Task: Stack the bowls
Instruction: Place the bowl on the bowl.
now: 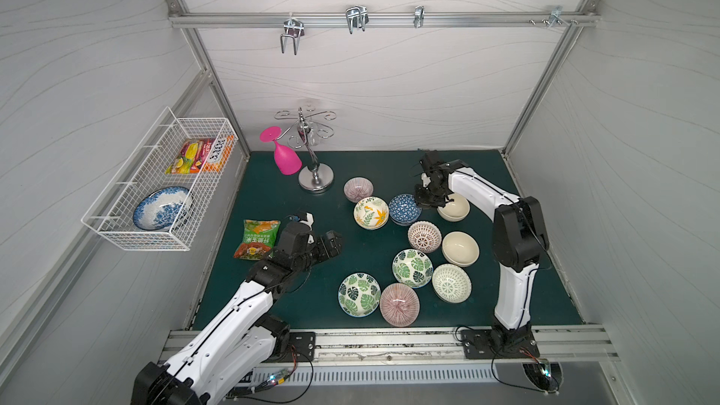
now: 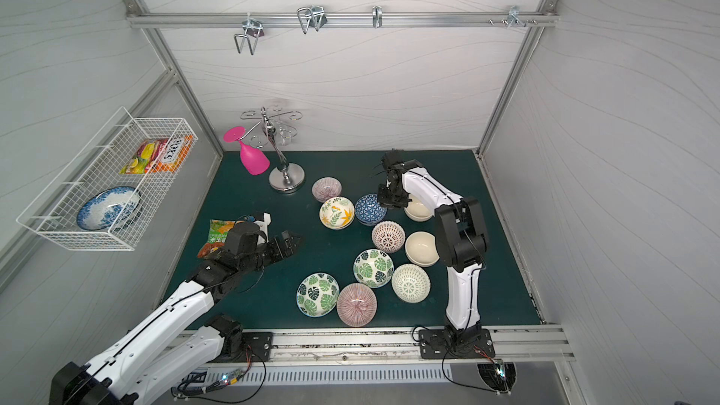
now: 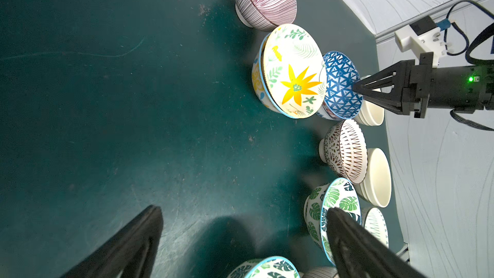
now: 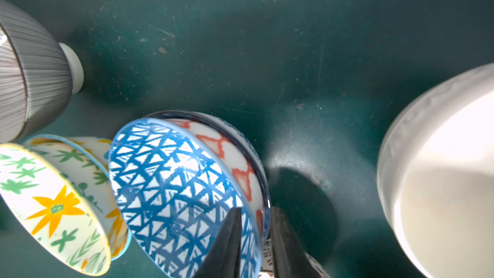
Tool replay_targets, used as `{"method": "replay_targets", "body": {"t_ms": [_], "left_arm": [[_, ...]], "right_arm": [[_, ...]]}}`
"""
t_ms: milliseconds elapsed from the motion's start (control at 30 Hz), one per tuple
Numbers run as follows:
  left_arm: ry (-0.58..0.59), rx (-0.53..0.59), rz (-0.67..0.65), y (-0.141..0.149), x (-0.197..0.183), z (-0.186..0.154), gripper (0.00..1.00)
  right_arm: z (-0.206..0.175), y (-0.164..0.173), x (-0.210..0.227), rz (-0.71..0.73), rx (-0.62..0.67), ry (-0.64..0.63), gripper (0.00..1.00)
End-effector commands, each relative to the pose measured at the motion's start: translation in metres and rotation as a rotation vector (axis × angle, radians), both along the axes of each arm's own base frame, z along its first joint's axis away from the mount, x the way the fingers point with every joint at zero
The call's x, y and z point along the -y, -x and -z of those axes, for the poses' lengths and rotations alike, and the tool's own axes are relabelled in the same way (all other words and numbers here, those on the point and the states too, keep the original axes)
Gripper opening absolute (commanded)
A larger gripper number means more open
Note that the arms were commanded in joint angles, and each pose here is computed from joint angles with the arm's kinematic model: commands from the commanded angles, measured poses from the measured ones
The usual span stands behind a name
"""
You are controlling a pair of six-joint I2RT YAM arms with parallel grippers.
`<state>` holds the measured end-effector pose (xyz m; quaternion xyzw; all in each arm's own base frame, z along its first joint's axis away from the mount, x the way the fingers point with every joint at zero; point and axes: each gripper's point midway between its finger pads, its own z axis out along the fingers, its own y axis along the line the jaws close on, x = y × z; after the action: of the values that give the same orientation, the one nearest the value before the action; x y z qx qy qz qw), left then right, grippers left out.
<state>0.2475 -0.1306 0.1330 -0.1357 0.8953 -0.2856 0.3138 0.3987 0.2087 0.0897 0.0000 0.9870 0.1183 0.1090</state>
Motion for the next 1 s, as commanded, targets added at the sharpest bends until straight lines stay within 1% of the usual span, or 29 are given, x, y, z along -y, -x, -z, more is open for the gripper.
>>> {"method": "replay_targets", "body": {"t_ms": [0, 133, 367, 500, 533, 567, 667, 800, 900, 967], "left_arm": [[0.024, 0.043, -0.002, -0.005, 0.001, -0.01, 1.0], [0.025, 0.042, -0.003, -0.005, 0.002, -0.009, 1.0], [0.024, 0.04, -0.004, -0.005, 0.001, -0.009, 1.0], [0.024, 0.038, -0.005, -0.005, 0.001, -0.008, 1.0], [0.024, 0.037, -0.004, -0.005, 0.001, -0.008, 1.0], [0.024, 0.037, -0.003, -0.005, 0.002, -0.008, 1.0], [0.023, 0.033, -0.003, -0.005, 0.002, -0.008, 1.0], [0.02, 0.025, -0.004, -0.006, 0.002, -0.007, 1.0], [0.021, 0.015, -0.008, -0.007, 0.002, -0.007, 1.0], [0.017, 0.004, -0.006, -0.01, 0.004, -0.01, 1.0]], "right_arm": [[-0.005, 0.01, 0.008, 0.004, -0.01, 0.019, 0.1], [-0.001, 0.01, 0.005, 0.005, -0.022, 0.005, 0.01], [0.001, 0.008, 0.003, 0.01, -0.026, -0.01, 0.01], [-0.004, 0.01, 0.007, 0.017, -0.018, -0.01, 0.23], [-0.009, 0.009, 0.01, 0.024, -0.005, -0.013, 0.3], [-0.013, 0.008, 0.013, 0.034, 0.006, -0.016, 0.34], [-0.035, 0.005, 0.028, 0.075, 0.049, -0.041, 0.42], [-0.063, 0.007, 0.058, 0.146, 0.106, -0.07, 0.48], [-0.073, 0.009, 0.09, 0.231, 0.122, -0.087, 0.5], [-0.069, 0.011, 0.12, 0.323, 0.116, -0.097, 0.53]]}}
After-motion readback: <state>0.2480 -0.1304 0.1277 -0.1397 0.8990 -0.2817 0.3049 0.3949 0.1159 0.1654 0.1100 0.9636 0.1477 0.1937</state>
